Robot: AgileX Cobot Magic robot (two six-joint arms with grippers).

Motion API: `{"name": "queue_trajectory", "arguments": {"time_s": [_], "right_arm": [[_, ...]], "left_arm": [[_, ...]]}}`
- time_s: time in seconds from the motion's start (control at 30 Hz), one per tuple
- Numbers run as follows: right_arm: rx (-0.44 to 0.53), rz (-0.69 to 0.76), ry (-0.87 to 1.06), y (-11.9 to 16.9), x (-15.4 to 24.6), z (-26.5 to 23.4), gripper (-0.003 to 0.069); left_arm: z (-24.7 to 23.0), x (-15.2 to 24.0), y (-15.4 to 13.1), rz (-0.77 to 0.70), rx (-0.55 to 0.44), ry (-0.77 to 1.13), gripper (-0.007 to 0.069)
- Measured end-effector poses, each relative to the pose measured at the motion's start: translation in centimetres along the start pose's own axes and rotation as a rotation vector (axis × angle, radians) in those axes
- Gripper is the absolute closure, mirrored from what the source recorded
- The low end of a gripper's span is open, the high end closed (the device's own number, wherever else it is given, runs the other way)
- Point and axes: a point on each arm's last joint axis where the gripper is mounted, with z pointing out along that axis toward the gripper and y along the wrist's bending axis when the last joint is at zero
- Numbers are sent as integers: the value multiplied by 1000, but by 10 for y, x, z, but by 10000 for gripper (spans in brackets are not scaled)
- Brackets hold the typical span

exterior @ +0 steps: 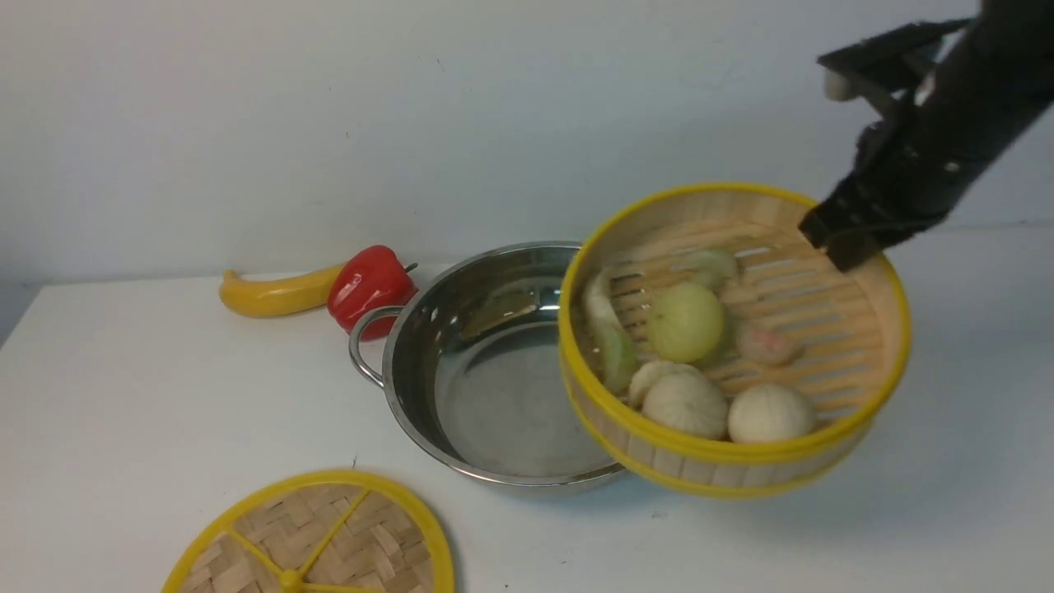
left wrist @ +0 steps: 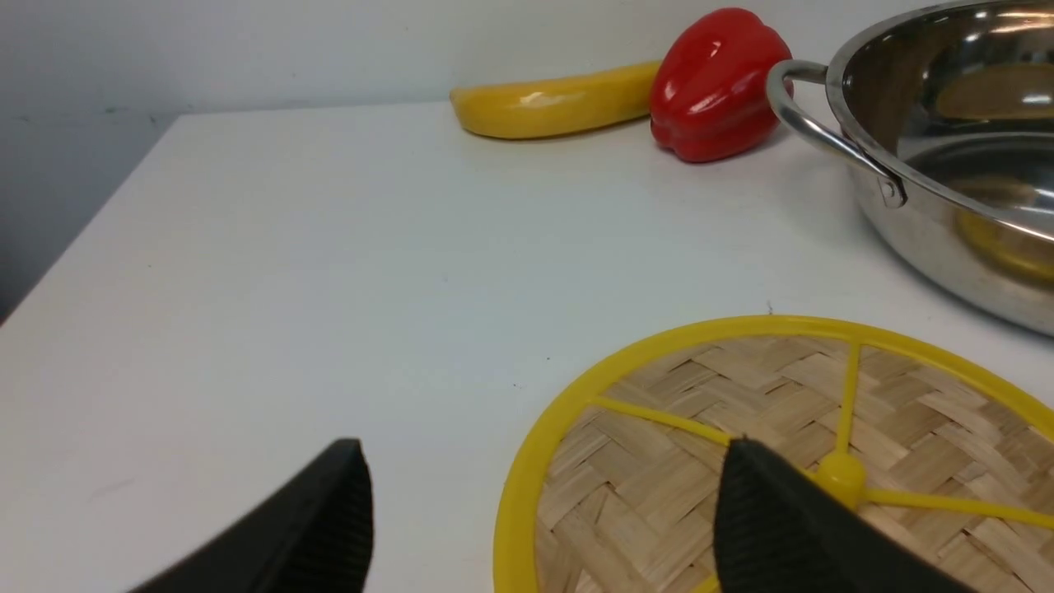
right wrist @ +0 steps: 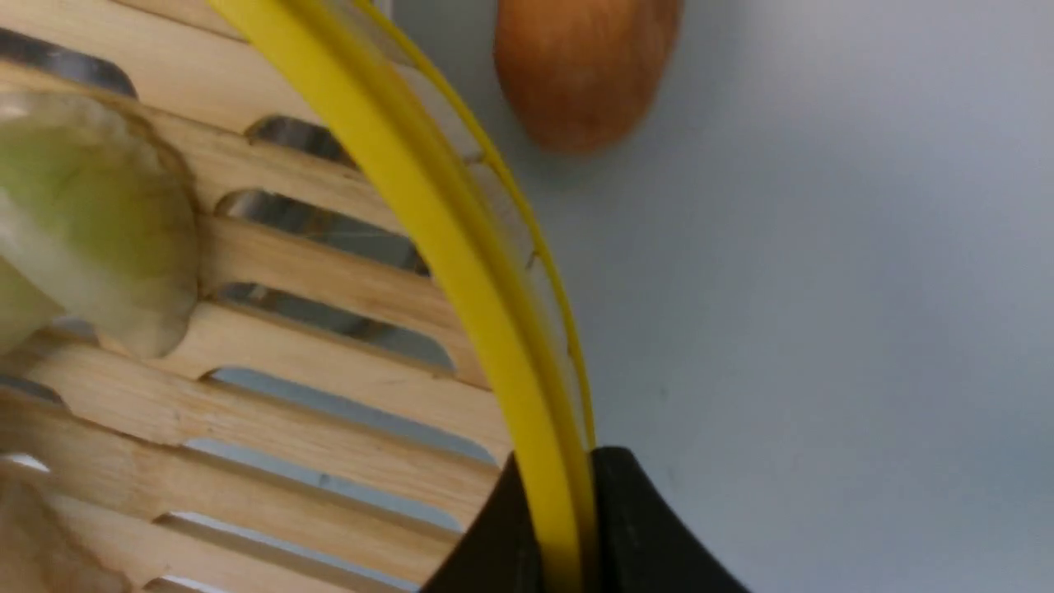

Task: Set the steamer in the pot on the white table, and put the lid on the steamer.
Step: 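Place the bamboo steamer basket of food into the steel pot with the right gripper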

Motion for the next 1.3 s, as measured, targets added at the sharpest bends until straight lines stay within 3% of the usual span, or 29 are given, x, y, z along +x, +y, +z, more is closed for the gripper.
{"name": "queue_trajectory", "arguments": {"time_s": [0.4, 0.7, 0.97, 1.17, 1.3], "right_arm": [[-70, -59, -103, 33, -70, 55, 601], [-92, -92, -28, 44, -71, 106, 601], [-119, -140, -16, 46, -69, 122, 589], [-166, -156, -39, 51, -72, 121, 491], [-158, -172, -37, 50, -71, 121, 341]], "left_arm": [[0, 0, 0, 0, 0, 0, 111], [0, 0, 0, 0, 0, 0, 111], [0, 0, 0, 0, 0, 0, 111], [0, 0, 0, 4, 0, 0, 111], [0, 0, 0, 4, 0, 0, 111]]}}
